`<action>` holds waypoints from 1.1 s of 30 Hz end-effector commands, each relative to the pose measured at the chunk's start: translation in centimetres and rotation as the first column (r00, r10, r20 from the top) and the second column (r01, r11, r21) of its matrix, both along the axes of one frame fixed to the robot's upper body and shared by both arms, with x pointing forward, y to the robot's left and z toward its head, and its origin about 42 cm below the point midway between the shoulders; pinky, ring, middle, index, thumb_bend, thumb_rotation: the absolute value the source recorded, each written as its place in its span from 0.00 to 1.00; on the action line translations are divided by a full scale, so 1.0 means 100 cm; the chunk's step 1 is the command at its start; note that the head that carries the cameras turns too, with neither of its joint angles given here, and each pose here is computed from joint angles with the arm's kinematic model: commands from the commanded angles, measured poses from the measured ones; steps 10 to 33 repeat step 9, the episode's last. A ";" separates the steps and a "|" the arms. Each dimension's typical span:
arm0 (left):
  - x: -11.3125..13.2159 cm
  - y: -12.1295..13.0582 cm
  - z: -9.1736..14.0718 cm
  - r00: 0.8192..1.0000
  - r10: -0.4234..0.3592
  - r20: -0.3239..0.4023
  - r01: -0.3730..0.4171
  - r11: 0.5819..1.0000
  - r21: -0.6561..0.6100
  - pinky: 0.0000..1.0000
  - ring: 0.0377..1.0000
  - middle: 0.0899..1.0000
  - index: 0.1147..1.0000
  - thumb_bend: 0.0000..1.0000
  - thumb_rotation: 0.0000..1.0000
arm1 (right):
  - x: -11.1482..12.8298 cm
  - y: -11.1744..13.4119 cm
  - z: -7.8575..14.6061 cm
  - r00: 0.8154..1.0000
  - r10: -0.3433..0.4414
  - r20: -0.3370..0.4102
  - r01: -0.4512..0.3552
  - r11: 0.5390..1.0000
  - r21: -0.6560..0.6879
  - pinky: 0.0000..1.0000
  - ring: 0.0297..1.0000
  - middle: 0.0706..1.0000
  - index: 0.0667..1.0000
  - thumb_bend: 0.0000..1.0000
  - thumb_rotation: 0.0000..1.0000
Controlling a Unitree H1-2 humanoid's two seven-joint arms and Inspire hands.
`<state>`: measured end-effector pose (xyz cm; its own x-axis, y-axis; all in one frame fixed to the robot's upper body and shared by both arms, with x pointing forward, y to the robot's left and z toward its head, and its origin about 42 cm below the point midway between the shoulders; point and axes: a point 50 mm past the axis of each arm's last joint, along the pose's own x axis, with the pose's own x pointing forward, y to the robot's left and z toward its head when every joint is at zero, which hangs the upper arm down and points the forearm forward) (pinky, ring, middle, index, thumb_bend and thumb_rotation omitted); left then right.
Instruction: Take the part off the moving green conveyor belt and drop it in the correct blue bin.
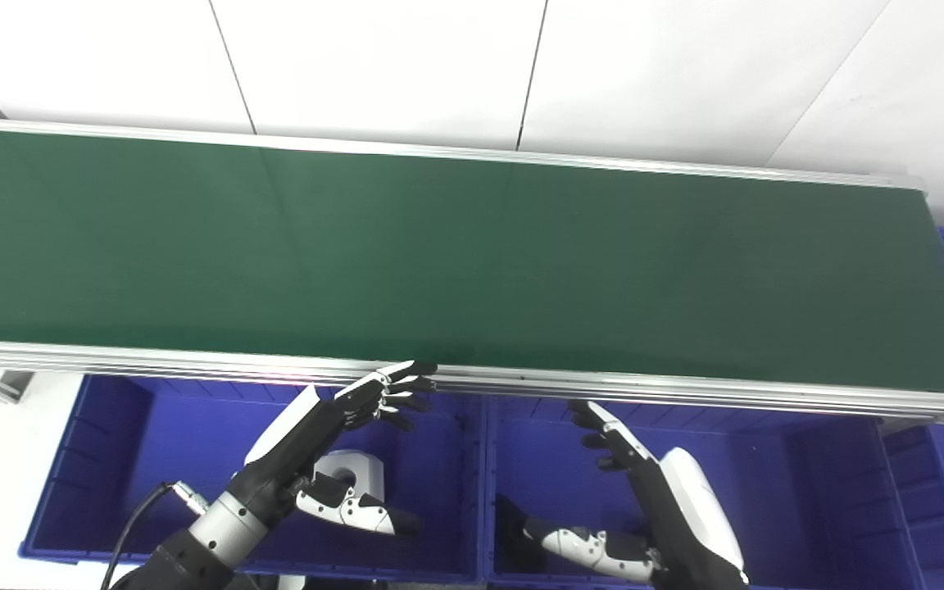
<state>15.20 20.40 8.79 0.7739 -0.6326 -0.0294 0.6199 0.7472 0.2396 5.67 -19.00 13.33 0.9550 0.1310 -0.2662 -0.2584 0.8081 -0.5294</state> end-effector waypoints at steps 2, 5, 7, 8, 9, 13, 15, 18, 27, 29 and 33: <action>0.002 0.000 0.008 0.998 0.025 0.051 -0.024 1.000 -0.018 0.69 0.78 0.84 0.87 0.72 0.20 | 0.002 0.002 0.009 0.996 0.002 0.088 -0.005 0.999 0.037 0.74 0.82 0.87 0.91 0.75 0.39; 0.001 -0.001 0.007 0.998 0.034 0.056 -0.033 0.999 -0.017 0.69 0.78 0.84 0.87 0.73 0.21 | 0.002 0.001 0.007 0.996 -0.006 0.085 0.002 0.999 0.047 0.74 0.82 0.87 0.91 0.77 0.37; 0.000 -0.002 0.006 0.998 0.038 0.051 -0.037 0.999 -0.024 0.69 0.78 0.84 0.87 0.73 0.21 | 0.002 0.000 0.005 0.997 -0.012 0.082 0.008 0.999 0.050 0.74 0.82 0.86 0.91 0.78 0.37; 0.000 -0.002 0.005 0.998 0.041 0.049 -0.039 0.999 -0.026 0.69 0.78 0.84 0.87 0.72 0.20 | 0.002 0.000 0.005 0.997 -0.015 0.081 0.011 0.999 0.052 0.75 0.83 0.87 0.91 0.79 0.36; 0.000 -0.002 0.005 0.998 0.045 0.049 -0.043 0.999 -0.025 0.70 0.79 0.85 0.87 0.72 0.20 | 0.003 -0.001 0.003 0.997 -0.018 0.081 0.014 0.998 0.054 0.75 0.83 0.87 0.91 0.79 0.35; 0.000 -0.002 0.005 0.998 0.045 0.049 -0.043 0.999 -0.025 0.70 0.79 0.85 0.87 0.72 0.20 | 0.003 -0.001 0.003 0.997 -0.018 0.081 0.014 0.998 0.054 0.75 0.83 0.87 0.91 0.79 0.35; 0.000 -0.002 0.005 0.998 0.045 0.049 -0.043 0.999 -0.025 0.70 0.79 0.85 0.87 0.72 0.20 | 0.003 -0.001 0.003 0.997 -0.018 0.081 0.014 0.998 0.054 0.75 0.83 0.87 0.91 0.79 0.35; 0.000 -0.002 0.005 0.998 0.045 0.049 -0.043 0.999 -0.025 0.70 0.79 0.85 0.87 0.72 0.20 | 0.003 -0.001 0.003 0.997 -0.018 0.081 0.014 0.998 0.054 0.75 0.83 0.87 0.91 0.79 0.35; 0.000 -0.002 0.005 0.998 0.045 0.049 -0.043 0.999 -0.025 0.70 0.79 0.85 0.87 0.72 0.20 | 0.003 -0.001 0.003 0.997 -0.018 0.081 0.014 0.998 0.054 0.75 0.83 0.87 0.91 0.79 0.35; 0.000 -0.002 0.005 0.998 0.045 0.049 -0.043 0.999 -0.025 0.70 0.79 0.85 0.87 0.72 0.20 | 0.003 -0.001 0.003 0.997 -0.018 0.081 0.014 0.998 0.054 0.75 0.83 0.87 0.91 0.79 0.35; 0.000 -0.002 0.005 0.998 0.045 0.049 -0.043 0.999 -0.025 0.70 0.79 0.85 0.87 0.72 0.20 | 0.003 -0.001 0.003 0.997 -0.018 0.081 0.014 0.998 0.054 0.75 0.83 0.87 0.91 0.79 0.35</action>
